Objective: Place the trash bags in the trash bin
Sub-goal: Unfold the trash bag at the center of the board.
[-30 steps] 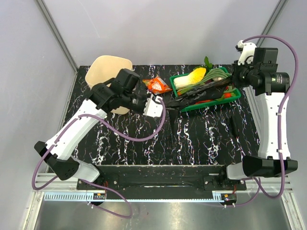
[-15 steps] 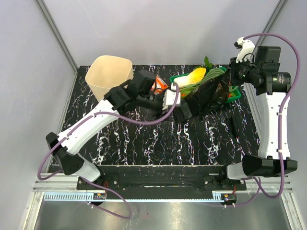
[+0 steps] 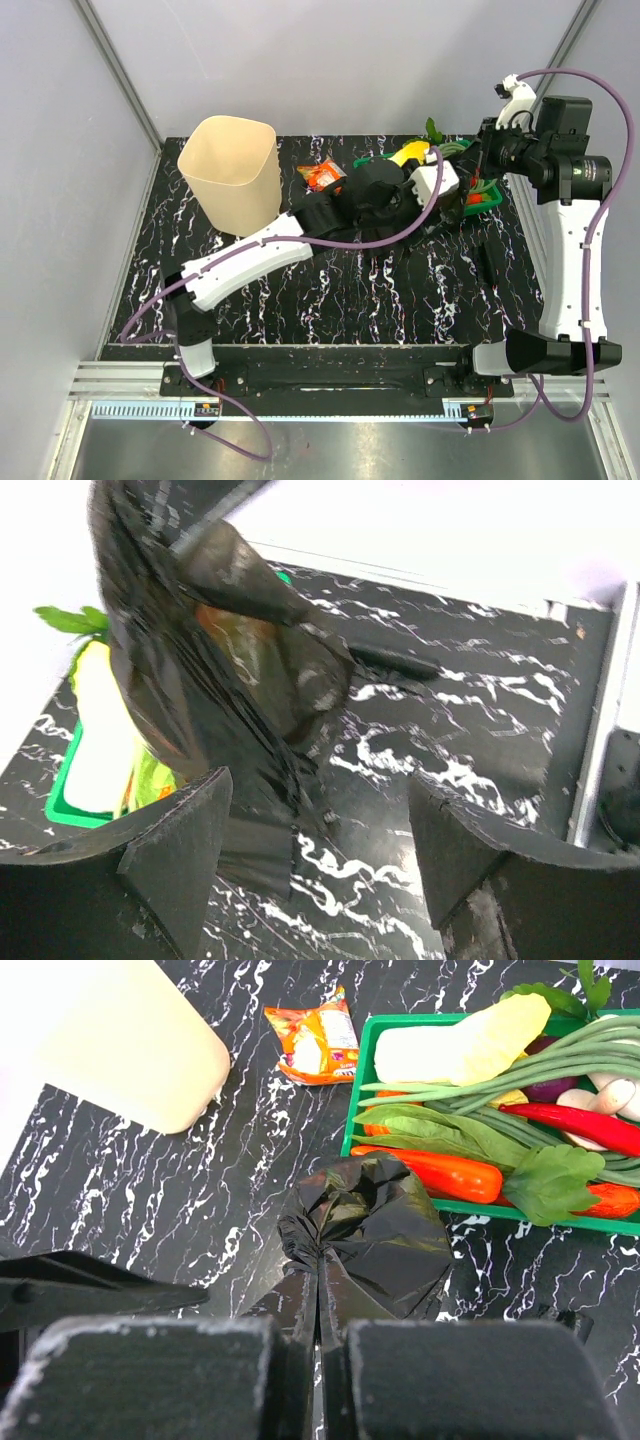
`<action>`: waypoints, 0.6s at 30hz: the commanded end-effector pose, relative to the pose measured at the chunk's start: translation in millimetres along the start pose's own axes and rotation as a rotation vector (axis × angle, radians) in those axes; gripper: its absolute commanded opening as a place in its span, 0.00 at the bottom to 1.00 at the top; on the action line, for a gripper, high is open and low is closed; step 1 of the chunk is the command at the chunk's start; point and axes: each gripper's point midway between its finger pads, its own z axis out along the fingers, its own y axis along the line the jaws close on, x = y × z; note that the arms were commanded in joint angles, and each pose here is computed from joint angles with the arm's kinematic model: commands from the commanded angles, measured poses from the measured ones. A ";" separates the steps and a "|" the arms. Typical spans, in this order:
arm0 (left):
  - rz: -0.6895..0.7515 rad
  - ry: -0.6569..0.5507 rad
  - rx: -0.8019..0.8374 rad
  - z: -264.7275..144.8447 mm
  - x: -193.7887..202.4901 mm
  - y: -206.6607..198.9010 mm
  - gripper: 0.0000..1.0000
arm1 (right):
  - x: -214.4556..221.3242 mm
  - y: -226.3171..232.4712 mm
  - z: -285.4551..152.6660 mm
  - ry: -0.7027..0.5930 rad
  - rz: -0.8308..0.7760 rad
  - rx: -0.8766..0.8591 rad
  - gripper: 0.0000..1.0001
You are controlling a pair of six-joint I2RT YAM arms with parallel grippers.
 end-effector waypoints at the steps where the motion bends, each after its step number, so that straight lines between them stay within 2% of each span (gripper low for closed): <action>1: -0.042 -0.129 -0.213 2.9 -43.9 43.0 0.75 | -14.9 16.8 -12.8 -0.076 -0.005 -0.040 0.00; 6: -0.021 -0.108 -0.300 24.4 -32.2 58.5 0.75 | -10.7 21.8 -15.1 -0.073 0.001 -0.060 0.00; 12: -0.026 -0.104 -0.311 39.9 -27.8 60.6 0.74 | -7.2 24.0 -16.9 -0.071 0.001 -0.066 0.00; 15: -0.027 -0.104 -0.328 43.7 -28.8 64.6 0.68 | -7.0 25.1 -19.0 -0.075 -0.004 -0.066 0.00; 18: -0.035 -0.103 -0.327 44.6 -28.2 69.6 0.55 | -4.5 23.5 -18.4 -0.070 -0.008 -0.060 0.00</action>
